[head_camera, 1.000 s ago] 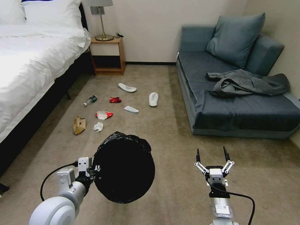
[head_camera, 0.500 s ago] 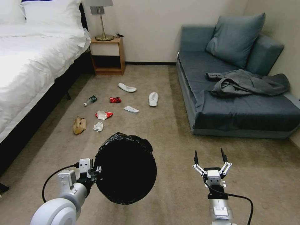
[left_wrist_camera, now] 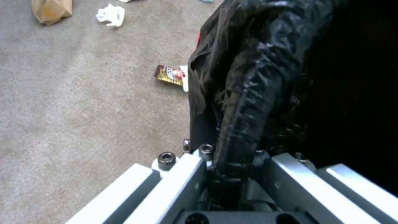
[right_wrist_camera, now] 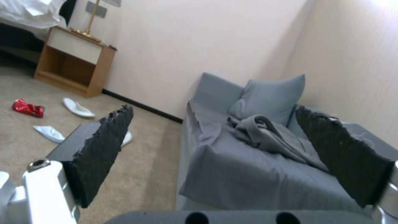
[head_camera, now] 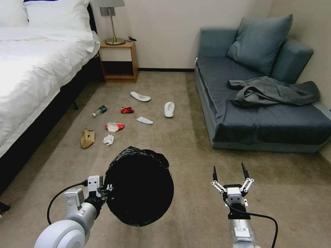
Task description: Pick up the trash bin, then pick up the garbage on the floor and place it into the trash bin.
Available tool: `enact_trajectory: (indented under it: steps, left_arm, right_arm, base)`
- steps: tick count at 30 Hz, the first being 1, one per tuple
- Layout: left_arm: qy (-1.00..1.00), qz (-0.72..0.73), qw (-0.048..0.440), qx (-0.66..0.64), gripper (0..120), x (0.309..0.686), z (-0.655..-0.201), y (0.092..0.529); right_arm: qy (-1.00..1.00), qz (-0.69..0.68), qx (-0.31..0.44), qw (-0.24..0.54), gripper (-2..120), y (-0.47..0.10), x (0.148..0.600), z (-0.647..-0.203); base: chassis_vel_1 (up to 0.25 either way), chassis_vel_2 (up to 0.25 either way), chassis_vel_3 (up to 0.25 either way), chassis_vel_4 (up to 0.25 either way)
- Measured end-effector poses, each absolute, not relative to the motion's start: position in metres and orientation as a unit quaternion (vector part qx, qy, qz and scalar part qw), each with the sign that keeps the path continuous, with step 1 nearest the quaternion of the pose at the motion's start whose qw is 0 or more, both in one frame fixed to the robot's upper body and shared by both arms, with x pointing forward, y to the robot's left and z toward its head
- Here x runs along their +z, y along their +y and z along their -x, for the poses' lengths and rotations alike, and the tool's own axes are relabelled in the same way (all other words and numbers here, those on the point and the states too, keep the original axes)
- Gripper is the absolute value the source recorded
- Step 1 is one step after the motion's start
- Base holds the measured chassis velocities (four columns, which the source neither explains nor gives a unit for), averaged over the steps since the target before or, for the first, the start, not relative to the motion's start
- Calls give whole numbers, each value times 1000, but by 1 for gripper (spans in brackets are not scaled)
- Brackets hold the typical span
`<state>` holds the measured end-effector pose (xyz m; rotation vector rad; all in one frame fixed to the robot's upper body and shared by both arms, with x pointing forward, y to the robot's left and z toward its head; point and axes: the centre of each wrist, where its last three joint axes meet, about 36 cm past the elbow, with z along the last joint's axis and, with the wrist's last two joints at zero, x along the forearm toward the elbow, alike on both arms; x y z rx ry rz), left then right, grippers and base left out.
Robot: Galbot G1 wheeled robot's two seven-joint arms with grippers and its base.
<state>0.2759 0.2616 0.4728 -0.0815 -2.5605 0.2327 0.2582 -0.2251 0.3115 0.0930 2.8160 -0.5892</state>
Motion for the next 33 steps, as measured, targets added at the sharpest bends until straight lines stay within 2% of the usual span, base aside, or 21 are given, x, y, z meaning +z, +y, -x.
enact_trajectory:
  steps: [5,10,16,33]
  left_arm:
    - [-954,32,285,93,0,475,-275,261]
    - [-945,30,310,101,0,471,-273,261]
    - [-945,25,311,102,0,471,-276,262]
    - [-926,-9,338,168,0,490,-269,255]
  right_arm:
    - [969,-32,-204,132,100,-225,312,-258]
    - [969,-32,-205,133,100,-226,312,-258]
    - [969,-32,-205,132,100,-226,312,-257]
    - [972,-26,-193,129,100,-223,302,-260]
  base:
    - [0,0,0,0]
    - [0,0,0,0]
    - [0,0,0,0]
    - [0,0,0,0]
